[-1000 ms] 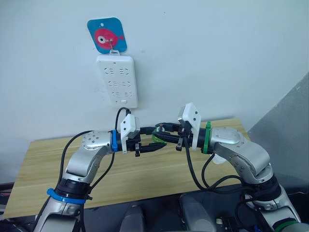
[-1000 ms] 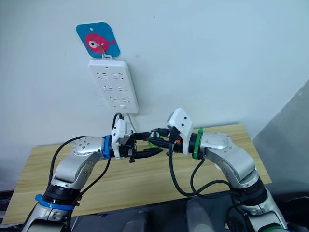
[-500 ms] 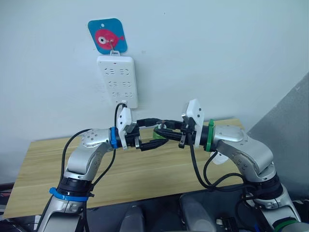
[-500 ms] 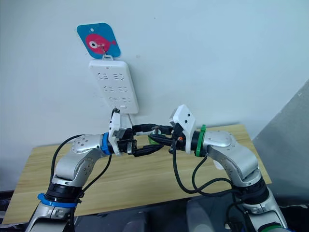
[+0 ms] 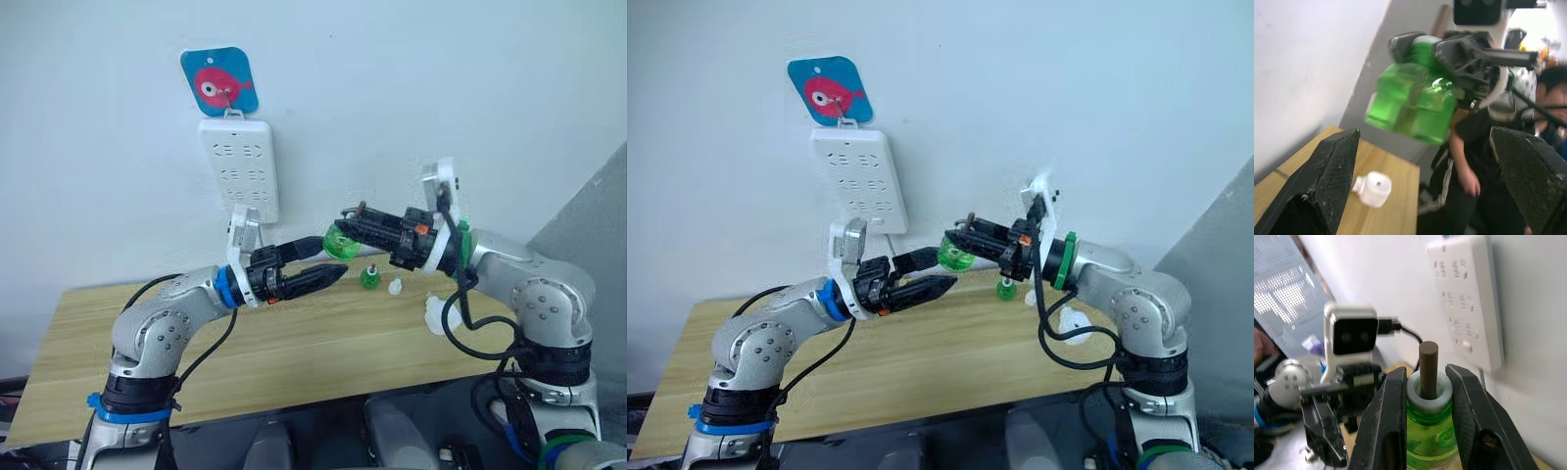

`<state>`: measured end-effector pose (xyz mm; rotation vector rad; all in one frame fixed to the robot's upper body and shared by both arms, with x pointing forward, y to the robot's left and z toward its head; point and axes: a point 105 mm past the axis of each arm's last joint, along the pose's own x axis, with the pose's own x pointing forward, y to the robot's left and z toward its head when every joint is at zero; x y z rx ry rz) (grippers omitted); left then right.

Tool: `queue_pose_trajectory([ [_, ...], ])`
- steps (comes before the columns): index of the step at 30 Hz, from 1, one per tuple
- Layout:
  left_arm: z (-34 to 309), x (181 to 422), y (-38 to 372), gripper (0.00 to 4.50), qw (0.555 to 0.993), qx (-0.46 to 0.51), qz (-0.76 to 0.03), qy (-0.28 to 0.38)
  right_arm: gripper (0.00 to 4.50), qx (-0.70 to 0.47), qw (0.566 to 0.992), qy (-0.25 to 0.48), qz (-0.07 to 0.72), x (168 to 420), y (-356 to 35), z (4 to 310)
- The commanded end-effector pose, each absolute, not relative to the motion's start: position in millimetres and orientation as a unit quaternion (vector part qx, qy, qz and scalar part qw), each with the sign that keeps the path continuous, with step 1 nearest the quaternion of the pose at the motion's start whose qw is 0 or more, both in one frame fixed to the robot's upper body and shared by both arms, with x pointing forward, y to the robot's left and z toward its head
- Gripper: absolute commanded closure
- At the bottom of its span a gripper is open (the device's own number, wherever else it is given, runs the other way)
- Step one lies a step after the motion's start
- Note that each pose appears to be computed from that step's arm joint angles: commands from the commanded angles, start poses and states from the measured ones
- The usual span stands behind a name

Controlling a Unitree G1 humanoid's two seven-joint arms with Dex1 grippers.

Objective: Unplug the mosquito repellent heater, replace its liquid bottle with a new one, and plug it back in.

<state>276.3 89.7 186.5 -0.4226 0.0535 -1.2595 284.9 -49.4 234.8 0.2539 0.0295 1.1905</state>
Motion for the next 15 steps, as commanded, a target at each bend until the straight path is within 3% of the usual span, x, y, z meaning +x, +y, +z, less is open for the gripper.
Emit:
queue_pose_trajectory([
  [1, 203, 280, 89, 0.00, 0.797, -0.227, -0.560, -0.003, 3.67, 0.159, 0.816, -0.011, 0.556, 282, -51, 253],
  [8, 230, 274, 73, 0.00, 0.771, -0.302, -0.560, -0.041, 3.67, 0.223, 0.806, -0.004, 0.548, 278, -49, 257],
  [15, 234, 269, 74, 0.00, 0.750, -0.322, -0.577, -0.032, 3.67, 0.278, 0.781, 0.010, 0.559, 272, -46, 263],
])
